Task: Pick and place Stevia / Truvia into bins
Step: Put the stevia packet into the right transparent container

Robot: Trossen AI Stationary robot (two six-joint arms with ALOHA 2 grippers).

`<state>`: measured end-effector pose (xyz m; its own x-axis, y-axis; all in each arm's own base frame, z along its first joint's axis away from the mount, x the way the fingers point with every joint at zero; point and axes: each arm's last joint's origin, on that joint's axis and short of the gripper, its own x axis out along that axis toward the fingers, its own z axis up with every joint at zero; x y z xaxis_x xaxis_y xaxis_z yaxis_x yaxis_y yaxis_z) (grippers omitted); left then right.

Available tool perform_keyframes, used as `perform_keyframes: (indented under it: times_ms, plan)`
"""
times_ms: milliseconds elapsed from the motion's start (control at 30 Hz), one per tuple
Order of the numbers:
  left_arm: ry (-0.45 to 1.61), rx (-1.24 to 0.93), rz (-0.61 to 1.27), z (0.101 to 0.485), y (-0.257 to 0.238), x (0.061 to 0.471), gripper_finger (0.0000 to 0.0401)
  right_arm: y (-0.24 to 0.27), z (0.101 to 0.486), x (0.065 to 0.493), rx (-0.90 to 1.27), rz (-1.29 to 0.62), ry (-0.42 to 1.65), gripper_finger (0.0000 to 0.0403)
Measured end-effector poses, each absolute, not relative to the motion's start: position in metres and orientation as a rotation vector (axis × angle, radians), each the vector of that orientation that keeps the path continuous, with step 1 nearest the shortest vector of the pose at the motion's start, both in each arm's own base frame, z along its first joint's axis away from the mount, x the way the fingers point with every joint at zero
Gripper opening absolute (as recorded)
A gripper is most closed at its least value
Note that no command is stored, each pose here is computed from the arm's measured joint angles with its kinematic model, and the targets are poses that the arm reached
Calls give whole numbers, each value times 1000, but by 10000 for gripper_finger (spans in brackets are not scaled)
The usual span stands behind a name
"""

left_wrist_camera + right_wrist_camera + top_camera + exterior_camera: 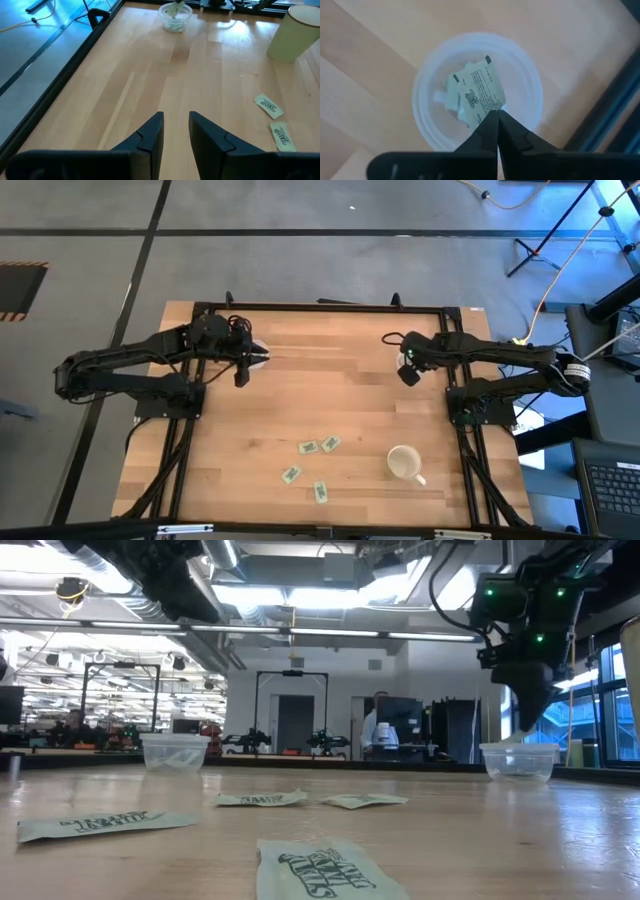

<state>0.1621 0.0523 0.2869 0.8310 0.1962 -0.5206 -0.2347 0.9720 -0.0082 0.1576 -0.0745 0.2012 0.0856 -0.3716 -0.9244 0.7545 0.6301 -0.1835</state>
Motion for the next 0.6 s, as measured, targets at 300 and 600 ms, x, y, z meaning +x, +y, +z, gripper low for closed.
perform_keyframes:
  times_ms: [300,600]
  plan:
    - [544,-76,230,287,52,162,86,-74,201,156,402,-887,1225,7]
    - [544,-75,229,287,52,162,86,-74,201,156,398,-888,1226,81]
